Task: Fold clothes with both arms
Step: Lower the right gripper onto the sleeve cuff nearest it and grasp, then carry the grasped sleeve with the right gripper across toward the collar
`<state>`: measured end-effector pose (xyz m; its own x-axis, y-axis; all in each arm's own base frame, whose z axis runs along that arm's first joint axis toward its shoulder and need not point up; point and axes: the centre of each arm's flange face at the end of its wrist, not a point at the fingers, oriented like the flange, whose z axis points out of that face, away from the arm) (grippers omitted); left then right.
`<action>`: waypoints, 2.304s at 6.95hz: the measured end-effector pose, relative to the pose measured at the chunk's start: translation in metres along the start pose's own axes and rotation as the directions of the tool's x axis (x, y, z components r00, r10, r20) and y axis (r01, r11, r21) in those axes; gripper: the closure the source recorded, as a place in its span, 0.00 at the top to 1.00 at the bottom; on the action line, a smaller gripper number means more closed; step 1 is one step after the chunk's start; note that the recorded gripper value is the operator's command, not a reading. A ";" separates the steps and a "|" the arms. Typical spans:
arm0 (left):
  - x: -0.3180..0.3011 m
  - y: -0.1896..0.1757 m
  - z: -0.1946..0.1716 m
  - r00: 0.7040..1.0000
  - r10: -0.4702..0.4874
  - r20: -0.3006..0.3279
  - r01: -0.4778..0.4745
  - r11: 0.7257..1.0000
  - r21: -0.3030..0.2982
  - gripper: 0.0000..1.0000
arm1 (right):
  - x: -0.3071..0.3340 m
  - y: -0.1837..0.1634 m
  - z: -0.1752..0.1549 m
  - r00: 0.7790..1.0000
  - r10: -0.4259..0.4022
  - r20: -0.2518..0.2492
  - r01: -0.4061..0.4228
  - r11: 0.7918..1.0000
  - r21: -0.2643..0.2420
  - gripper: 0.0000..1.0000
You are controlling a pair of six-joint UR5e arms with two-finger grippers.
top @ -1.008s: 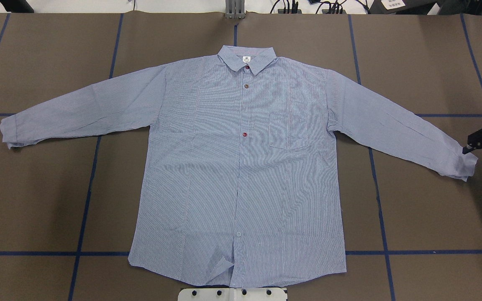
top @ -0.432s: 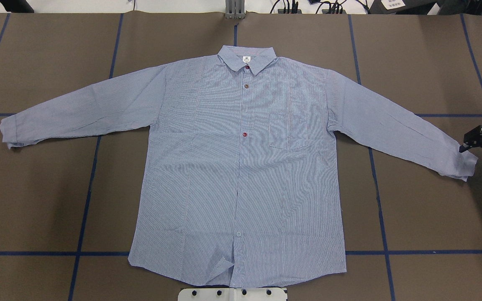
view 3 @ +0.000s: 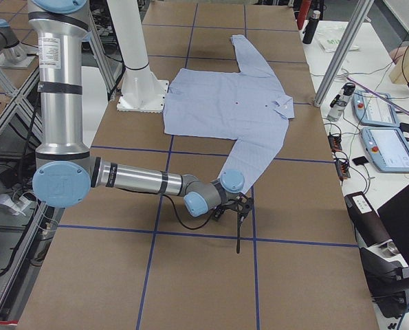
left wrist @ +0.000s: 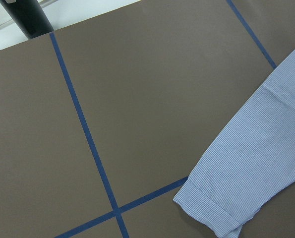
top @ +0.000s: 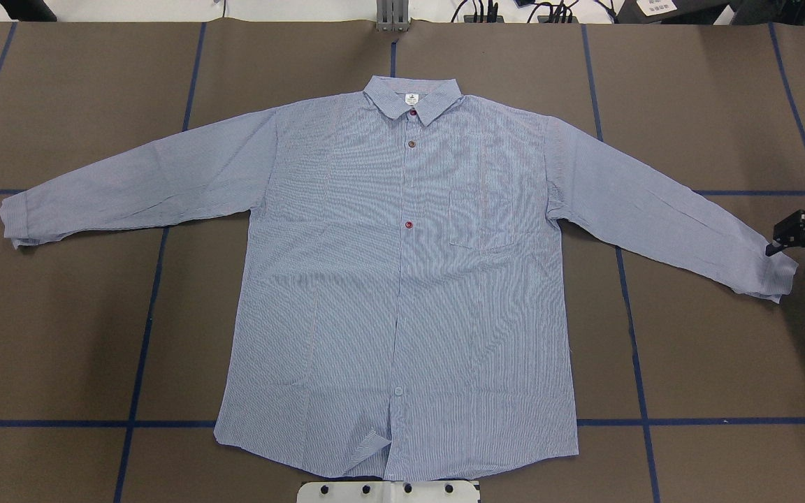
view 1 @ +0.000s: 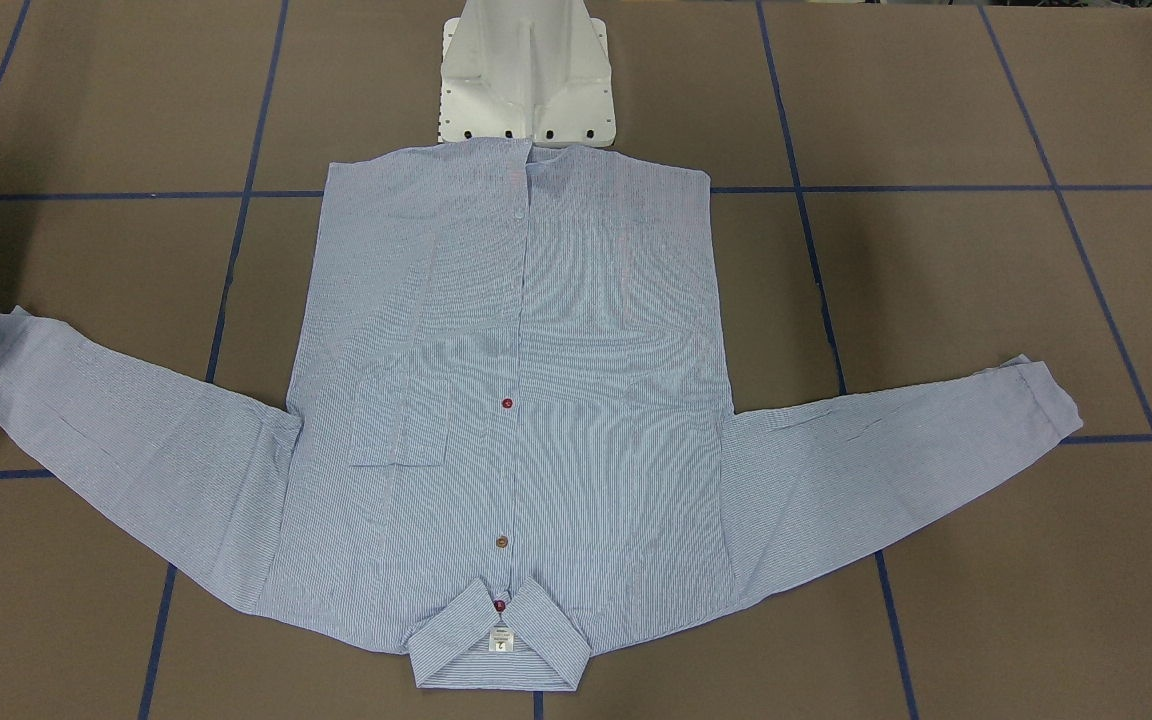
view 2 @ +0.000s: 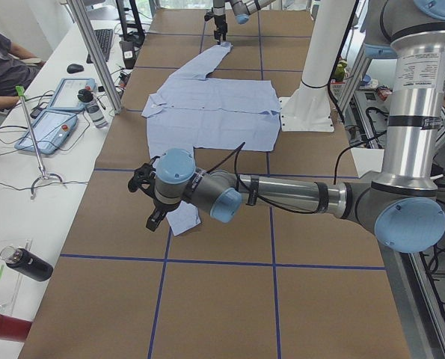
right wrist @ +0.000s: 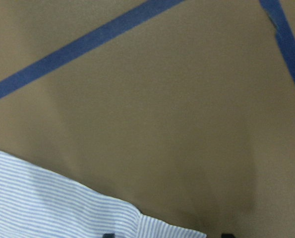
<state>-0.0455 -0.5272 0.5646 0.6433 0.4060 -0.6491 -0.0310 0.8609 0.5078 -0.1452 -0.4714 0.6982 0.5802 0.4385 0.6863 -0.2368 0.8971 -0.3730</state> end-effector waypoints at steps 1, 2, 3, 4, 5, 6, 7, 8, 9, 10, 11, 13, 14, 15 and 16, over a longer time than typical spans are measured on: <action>-0.001 0.000 0.000 1.000 0.000 0.000 0.000 1.000 -0.001 1.00 | -0.001 0.002 0.001 1.000 -0.002 0.000 0.002 1.000 -0.003 0.43; 0.000 0.000 0.000 1.000 0.000 0.000 0.000 1.000 -0.001 1.00 | -0.001 0.003 0.002 1.000 -0.003 0.000 0.003 1.000 -0.005 0.06; 0.000 0.000 0.000 1.000 0.000 0.000 0.000 1.000 0.000 1.00 | -0.002 0.004 0.001 1.000 -0.004 0.000 0.004 1.000 -0.006 0.00; 0.000 0.000 0.000 1.000 0.000 0.000 0.000 1.000 0.000 1.00 | -0.003 0.006 0.000 1.000 -0.008 0.004 0.008 1.000 -0.008 0.00; 0.000 0.000 0.000 1.000 0.001 0.000 -0.001 1.000 0.001 1.00 | -0.004 0.008 -0.001 1.000 -0.011 0.012 0.011 1.000 -0.016 0.00; 0.001 0.000 -0.001 1.000 0.001 0.000 -0.001 1.000 0.001 1.00 | -0.006 0.011 -0.003 1.000 -0.015 0.022 0.016 1.000 -0.025 0.00; 0.001 0.000 -0.001 1.000 0.001 0.000 -0.001 1.000 0.001 1.00 | -0.006 0.016 -0.007 0.999 -0.020 0.030 0.021 0.999 -0.029 0.00; 0.001 0.000 -0.001 1.000 0.001 0.000 -0.001 1.000 0.001 1.00 | -0.009 0.021 -0.013 0.999 -0.028 0.039 0.029 0.999 -0.027 0.00; 0.001 0.000 -0.001 1.000 0.001 -0.001 -0.001 1.000 0.001 1.00 | -0.018 0.027 -0.022 0.998 -0.039 0.055 0.041 0.999 -0.022 0.00; 0.001 -0.001 -0.001 1.000 0.001 -0.001 -0.001 1.000 0.002 1.00 | -0.035 0.033 -0.034 0.996 -0.050 0.079 0.051 0.999 -0.014 0.00; 0.001 -0.001 -0.001 1.000 0.001 -0.001 -0.001 1.000 0.002 1.00 | -0.062 0.035 -0.048 0.993 -0.054 0.107 0.055 0.999 -0.001 0.00; 0.002 -0.001 -0.001 1.000 0.002 -0.002 -0.002 1.000 0.003 1.00 | -0.161 0.021 -0.075 0.991 -0.033 0.132 0.032 0.999 0.010 0.00; 0.002 -0.002 -0.002 1.000 0.003 -0.002 -0.003 1.000 0.004 1.00 | -0.224 0.014 -0.091 0.992 -0.018 0.121 0.018 1.000 0.007 0.00; 0.003 -0.003 -0.002 1.000 0.006 -0.002 -0.006 1.000 0.006 1.00 | -0.288 0.017 -0.102 0.995 -0.004 0.104 0.003 1.000 0.008 0.00; 0.004 -0.003 -0.003 1.000 0.008 -0.002 -0.008 1.000 0.008 1.00 | -0.345 0.026 -0.105 0.995 0.012 0.094 -0.014 1.000 0.015 0.00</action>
<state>-0.0454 -0.5277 0.5590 0.6413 0.4135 -0.6463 -0.0302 0.8553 0.5172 -0.2702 -0.6054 0.3863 0.5011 0.4527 0.7376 -0.2565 0.8917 -0.3730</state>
